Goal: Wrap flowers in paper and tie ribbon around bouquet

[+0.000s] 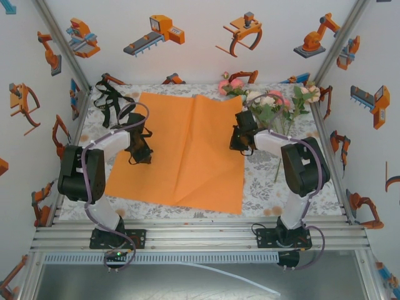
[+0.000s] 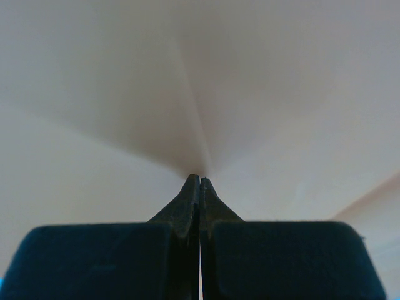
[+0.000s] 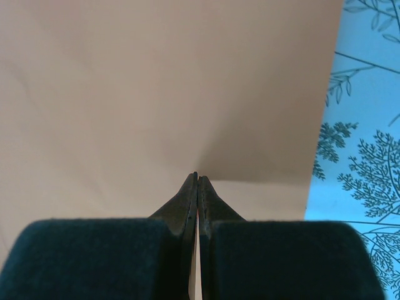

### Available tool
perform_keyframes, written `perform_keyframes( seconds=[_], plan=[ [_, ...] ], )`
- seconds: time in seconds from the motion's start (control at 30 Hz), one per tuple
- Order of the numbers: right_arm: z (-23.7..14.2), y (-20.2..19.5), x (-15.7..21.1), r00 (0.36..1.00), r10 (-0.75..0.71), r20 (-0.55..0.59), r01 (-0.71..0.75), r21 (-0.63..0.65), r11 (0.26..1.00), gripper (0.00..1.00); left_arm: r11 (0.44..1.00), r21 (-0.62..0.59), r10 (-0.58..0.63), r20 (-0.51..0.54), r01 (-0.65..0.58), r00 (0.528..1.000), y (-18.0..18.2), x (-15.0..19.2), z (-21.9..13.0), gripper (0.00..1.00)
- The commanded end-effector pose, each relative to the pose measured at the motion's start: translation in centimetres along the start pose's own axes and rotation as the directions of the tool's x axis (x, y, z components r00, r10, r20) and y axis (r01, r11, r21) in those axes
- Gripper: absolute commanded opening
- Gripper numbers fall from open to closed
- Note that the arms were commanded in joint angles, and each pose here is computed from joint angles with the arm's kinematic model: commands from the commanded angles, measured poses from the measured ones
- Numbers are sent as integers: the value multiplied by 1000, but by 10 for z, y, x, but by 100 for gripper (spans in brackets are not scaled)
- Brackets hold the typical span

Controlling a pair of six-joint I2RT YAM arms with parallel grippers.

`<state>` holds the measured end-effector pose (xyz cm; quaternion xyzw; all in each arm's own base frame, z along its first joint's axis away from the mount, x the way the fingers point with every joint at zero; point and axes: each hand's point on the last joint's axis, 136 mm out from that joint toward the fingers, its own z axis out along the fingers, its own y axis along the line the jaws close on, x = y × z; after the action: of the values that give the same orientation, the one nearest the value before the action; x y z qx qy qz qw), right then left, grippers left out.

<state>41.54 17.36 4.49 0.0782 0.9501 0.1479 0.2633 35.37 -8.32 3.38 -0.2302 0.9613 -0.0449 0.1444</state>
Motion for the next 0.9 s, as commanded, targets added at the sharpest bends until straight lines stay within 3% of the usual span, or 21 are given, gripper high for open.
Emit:
perform_keyframes(
  seconds=[0.0,0.33,0.63,0.7,0.87],
  plan=[
    [6,-18,4,998,57,5,-57,68,996,0,1000,-13,-28,9,28,1000,7,-7,6,0],
    [-5,-42,50,986,158,-58,-151,111,982,0,998,-30,-46,2,46,999,6,-44,40,0],
    [-50,-34,144,971,220,-89,-215,68,974,0,999,16,46,104,-48,993,-29,-104,49,0],
    [-61,-30,138,974,210,-81,-205,63,977,0,997,42,60,119,-66,991,-38,-111,43,0],
    [-92,-17,75,990,99,104,-106,66,992,0,986,139,72,173,-97,982,-53,-114,8,3]
  ],
)
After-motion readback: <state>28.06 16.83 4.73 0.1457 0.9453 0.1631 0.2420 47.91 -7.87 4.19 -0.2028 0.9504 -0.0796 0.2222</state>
